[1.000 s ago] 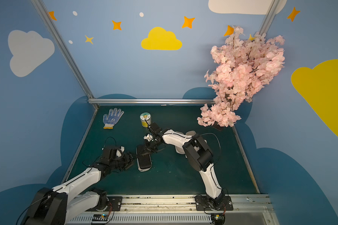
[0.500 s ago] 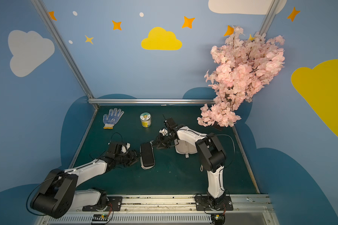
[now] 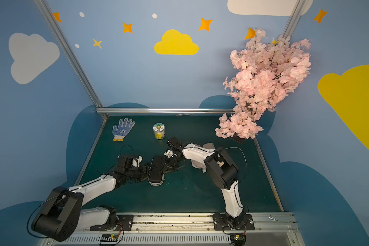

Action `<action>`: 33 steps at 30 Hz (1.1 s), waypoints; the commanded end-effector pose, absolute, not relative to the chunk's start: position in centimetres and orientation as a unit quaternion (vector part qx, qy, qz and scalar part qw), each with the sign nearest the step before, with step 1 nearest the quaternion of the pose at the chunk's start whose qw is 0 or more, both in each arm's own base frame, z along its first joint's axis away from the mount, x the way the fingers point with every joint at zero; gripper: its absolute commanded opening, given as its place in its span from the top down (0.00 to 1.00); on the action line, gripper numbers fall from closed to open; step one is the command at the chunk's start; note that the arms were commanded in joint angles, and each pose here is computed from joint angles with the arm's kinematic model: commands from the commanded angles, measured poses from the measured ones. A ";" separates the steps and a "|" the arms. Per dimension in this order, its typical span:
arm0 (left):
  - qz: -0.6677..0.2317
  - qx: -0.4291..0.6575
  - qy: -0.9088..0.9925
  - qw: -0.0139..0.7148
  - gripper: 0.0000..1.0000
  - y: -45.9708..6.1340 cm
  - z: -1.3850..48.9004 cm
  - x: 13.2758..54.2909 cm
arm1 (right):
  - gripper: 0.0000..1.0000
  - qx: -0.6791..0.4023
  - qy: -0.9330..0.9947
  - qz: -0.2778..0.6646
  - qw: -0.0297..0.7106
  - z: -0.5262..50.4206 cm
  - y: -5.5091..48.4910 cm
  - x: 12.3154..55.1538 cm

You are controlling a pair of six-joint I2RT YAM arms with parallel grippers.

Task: Put umbrellas into zippered umbrella sleeves
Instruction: Close the umbrella sleeve at the center of the board, then pick up the umbrella sleeve at the center of the board.

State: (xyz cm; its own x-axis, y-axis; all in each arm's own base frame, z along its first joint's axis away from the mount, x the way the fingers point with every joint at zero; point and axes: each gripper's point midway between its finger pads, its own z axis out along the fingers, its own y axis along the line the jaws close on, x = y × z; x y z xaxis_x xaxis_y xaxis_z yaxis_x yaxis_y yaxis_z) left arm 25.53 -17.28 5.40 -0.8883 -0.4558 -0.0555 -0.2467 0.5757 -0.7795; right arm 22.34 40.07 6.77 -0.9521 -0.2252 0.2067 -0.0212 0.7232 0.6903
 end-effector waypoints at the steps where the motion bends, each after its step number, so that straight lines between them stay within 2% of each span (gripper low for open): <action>1: -0.409 -0.185 0.888 0.103 0.31 -17.8 4.6 24.9 | 0.71 0.067 -0.929 -0.335 0.140 5.6 39.6 22.4; 5: -0.379 -0.197 0.901 0.073 0.52 -17.2 2.6 23.9 | 0.72 0.060 -0.939 -0.312 0.134 4.6 38.3 23.0; 7: -0.366 -0.199 0.907 0.067 0.57 -16.8 2.1 23.3 | 0.71 0.066 -0.936 -0.321 0.131 5.0 38.0 23.3; 8: -0.363 -0.200 0.908 0.068 0.58 -16.6 2.0 23.0 | 0.66 0.071 -0.932 -0.335 0.121 5.7 38.0 23.6; 11: -0.351 -0.210 0.911 0.059 0.60 -16.1 1.2 22.1 | 0.38 0.086 -0.926 -0.353 0.106 6.8 37.5 24.3; 14: -0.344 -0.218 0.912 0.039 0.62 -16.0 0.1 21.4 | 0.27 0.100 -0.918 -0.362 0.128 6.2 37.9 24.4; 24: -0.337 -0.246 0.909 -0.013 0.69 -16.2 -1.9 20.2 | 0.27 0.074 -0.892 -0.420 0.149 3.4 42.0 24.6; 30: -0.408 -0.267 0.872 -0.035 0.74 -17.9 -2.0 20.3 | 0.37 0.115 -0.829 -0.536 0.110 7.8 44.8 24.2; 33: -0.447 -0.262 0.855 -0.025 0.74 -18.7 -0.7 21.2 | 0.39 0.139 -0.809 -0.563 0.097 10.1 45.2 24.1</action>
State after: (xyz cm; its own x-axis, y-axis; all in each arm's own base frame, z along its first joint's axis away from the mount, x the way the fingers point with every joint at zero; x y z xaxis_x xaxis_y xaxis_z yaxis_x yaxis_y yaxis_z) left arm 24.89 -18.93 3.19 -0.9118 -0.4000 0.0934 -0.2817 0.4434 -0.8509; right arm 25.65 40.89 4.58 -0.9643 -0.1998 0.1737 0.0325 0.5617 0.8267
